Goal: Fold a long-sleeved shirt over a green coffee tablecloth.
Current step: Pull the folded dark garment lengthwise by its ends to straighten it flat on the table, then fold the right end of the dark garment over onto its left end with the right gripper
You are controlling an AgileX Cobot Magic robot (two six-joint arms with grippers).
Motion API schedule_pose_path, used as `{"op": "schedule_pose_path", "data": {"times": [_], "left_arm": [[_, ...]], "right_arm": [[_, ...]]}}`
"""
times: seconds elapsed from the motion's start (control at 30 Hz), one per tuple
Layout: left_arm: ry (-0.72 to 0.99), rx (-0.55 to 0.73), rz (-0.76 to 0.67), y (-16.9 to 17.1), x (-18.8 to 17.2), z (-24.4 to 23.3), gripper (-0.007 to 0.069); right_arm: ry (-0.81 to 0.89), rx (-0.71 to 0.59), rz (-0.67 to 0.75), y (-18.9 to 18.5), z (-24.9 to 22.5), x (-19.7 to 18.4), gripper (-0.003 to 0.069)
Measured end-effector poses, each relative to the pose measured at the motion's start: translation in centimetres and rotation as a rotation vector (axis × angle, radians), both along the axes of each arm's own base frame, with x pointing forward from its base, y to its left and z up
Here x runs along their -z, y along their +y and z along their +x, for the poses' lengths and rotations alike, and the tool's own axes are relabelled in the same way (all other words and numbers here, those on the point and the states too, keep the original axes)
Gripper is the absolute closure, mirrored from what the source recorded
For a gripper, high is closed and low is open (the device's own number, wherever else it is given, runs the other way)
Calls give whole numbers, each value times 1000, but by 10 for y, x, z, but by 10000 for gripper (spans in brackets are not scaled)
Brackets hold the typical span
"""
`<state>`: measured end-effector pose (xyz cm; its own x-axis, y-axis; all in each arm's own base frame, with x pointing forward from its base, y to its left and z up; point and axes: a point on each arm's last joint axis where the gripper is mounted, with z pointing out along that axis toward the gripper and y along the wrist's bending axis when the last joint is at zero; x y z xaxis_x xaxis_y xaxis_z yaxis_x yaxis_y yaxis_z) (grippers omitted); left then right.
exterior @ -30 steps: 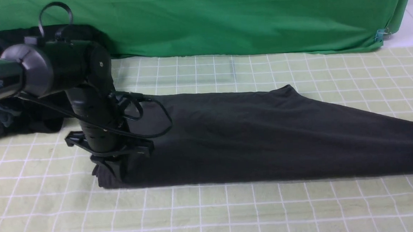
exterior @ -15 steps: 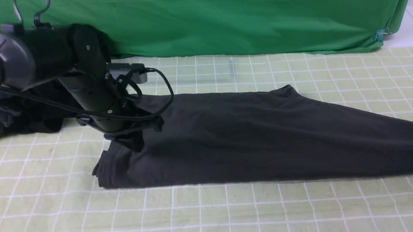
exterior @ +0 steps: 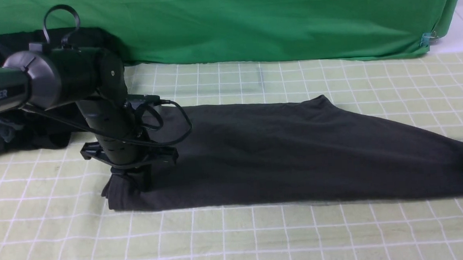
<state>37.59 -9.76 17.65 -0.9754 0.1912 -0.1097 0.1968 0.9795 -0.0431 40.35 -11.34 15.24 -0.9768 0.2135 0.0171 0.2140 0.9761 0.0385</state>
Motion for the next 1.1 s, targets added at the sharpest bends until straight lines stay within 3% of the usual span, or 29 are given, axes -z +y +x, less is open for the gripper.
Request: {"op": "schedule_pose_path", "data": {"times": [0.2,0.33,0.43,0.53,0.77,1.0,1.1], "left_arm": [[-1,4,16,3,-8,-2,629],[-59,8,28,10,-37,-8,629],[-124,6,12,12,-62,-15,629],[-167,5,2,13,-79,-21,629],[-220,7,41,21,-108,-35,629],[-214,-43,51,37,-108,-33,629],[-204,-131,22,60,-108,-30,629]], "right_arm": [[-13,-38,18,0,2,1,193],[-22,-74,30,1,3,1,523],[-39,-75,29,1,2,-7,615],[-67,-77,19,2,0,-20,628],[-201,-69,4,16,-13,-97,630],[-418,-192,102,97,-10,-175,631],[-498,-299,161,160,-10,-202,631]]}}
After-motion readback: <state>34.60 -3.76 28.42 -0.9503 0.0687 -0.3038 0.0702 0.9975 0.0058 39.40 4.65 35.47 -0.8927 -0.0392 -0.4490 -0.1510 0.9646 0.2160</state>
